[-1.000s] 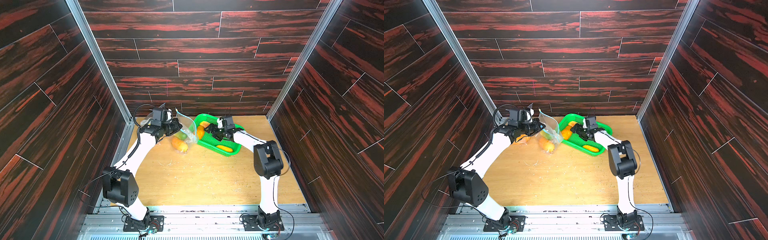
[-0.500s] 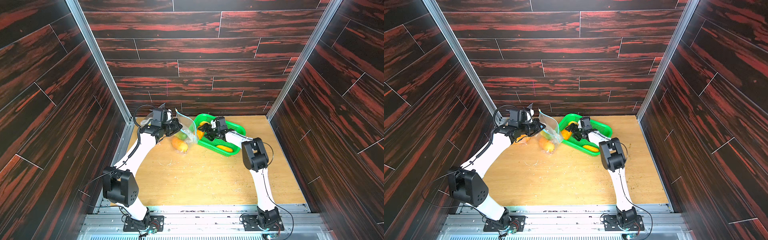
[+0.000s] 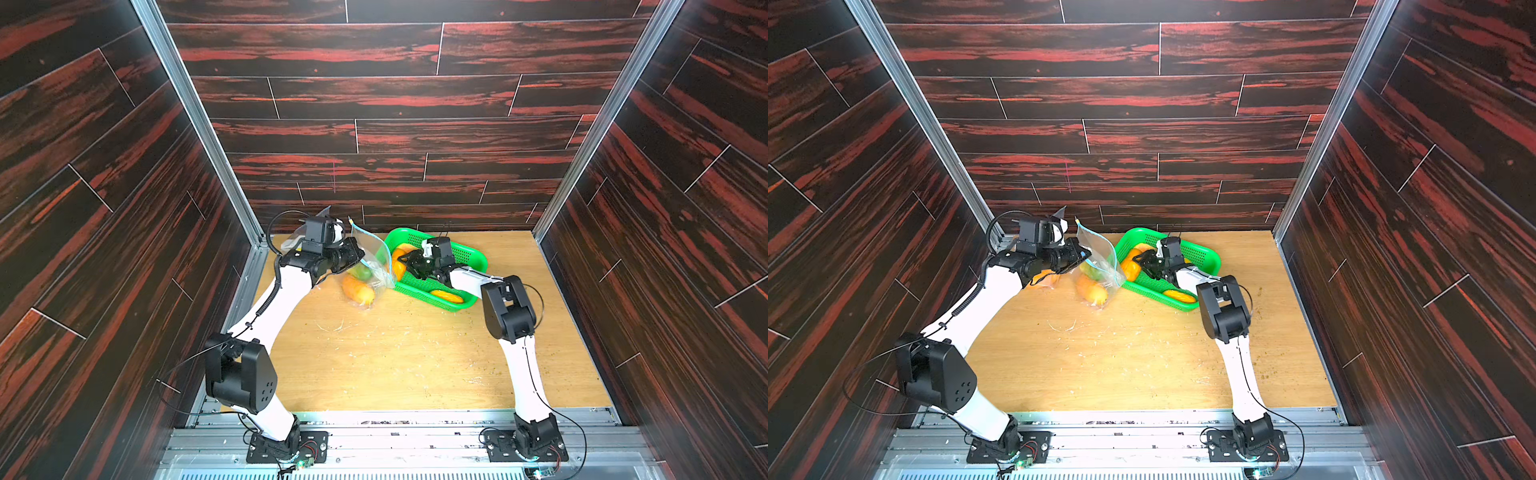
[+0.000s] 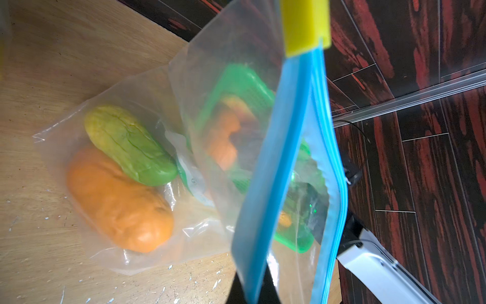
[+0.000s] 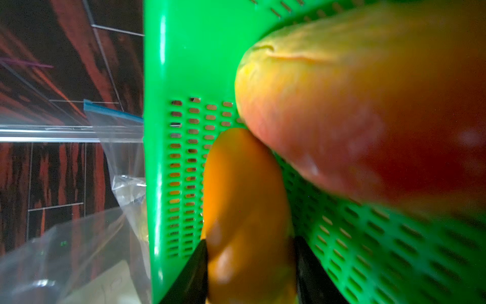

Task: Place the mango in a zip-top bag and seal the zipper
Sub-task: Pick up the mango from the basket, then place the mango in the zipper food storage bag.

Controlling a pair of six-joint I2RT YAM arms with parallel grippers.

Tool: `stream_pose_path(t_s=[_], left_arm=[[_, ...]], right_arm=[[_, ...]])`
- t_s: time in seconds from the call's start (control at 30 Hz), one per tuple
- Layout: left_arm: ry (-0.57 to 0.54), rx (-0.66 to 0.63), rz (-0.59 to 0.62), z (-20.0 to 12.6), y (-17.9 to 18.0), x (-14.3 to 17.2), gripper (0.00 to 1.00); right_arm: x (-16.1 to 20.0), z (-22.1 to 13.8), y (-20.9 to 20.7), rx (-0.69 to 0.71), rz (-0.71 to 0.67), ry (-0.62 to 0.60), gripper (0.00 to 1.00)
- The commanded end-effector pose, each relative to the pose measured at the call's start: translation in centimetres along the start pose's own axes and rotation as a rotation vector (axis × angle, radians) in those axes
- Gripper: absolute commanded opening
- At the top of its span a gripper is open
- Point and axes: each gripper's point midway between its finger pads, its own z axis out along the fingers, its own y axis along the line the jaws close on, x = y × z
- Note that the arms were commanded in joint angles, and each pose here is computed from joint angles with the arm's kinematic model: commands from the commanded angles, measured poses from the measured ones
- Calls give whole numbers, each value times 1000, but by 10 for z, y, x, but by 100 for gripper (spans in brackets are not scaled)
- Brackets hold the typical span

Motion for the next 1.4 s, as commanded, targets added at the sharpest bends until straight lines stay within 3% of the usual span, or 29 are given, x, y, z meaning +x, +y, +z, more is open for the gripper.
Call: stream_pose_path(t_s=[0.0,0.27,0.47,0.67,0.8,1.13,1.37], left_arm=[[-32,16,17,-20,-12,-3,0],[-36,2,6,-20,-8,-2,0],[-40,6,-5,-19,-9,-5,0],[-40,17,-15,-18,-11,-6,0],[-44,29,-20,-21,-15,-8,0],[-52,85,-16,-33,-31,-9,0],[-79,106,6,-46,-46,-19,0]], right_arm=[[-19,-27,49,-85,-132,-115,38],[-22,-73,85,-162,-228,-225,28],[-9,-158,161,-305,-485,-441,23],[38,-215,236,-412,-774,-586,22],[64,-212,265,-429,-922,-618,22],[60,-155,255,-356,-999,-549,25],[63,-137,249,-305,-1074,-487,53]])
